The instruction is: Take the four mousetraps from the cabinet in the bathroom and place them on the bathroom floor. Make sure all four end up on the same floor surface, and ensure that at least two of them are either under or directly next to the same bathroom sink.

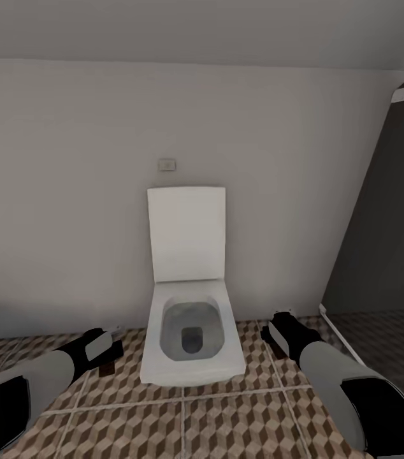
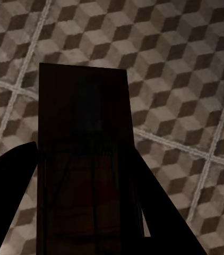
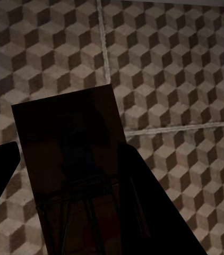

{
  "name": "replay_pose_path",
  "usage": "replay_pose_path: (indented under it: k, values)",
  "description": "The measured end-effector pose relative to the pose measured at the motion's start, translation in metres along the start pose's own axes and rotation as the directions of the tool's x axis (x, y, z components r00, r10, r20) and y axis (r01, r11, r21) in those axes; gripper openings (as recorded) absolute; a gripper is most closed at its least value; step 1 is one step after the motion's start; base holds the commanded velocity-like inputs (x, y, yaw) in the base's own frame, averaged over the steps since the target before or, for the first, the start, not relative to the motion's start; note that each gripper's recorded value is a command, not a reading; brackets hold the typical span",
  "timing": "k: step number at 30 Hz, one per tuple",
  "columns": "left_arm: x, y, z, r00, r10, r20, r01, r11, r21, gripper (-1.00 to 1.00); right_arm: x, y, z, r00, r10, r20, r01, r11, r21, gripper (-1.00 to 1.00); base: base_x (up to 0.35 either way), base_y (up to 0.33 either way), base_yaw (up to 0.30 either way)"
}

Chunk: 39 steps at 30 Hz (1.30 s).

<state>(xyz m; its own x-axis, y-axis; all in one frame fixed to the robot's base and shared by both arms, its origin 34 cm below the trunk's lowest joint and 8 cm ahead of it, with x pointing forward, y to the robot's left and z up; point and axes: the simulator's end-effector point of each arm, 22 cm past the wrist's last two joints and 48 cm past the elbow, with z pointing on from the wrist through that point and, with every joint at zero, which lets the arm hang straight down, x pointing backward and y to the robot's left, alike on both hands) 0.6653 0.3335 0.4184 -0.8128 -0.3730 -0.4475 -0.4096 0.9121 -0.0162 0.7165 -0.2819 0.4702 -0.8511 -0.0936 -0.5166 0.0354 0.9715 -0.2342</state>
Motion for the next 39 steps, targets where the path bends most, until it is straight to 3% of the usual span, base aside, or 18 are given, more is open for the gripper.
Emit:
replay_pose_path:
  k: [23,39]
  values:
    - [0.034,0.007,0.040,1.000,-0.002,0.001,0.002,1.000,-0.001,-1.00,0.038,0.011,0.035,1.000,0.000,0.001,0.000,1.000,0.001,-1.00,0.000,0.000,0.000]
    - [0.059,0.013,0.071,0.998,0.009,-0.058,-0.010,1.000,-0.026,-1.00,0.066,0.020,0.066,0.998,-0.015,-0.062,0.014,1.000,-0.005,-1.00,0.000,0.000,0.000]
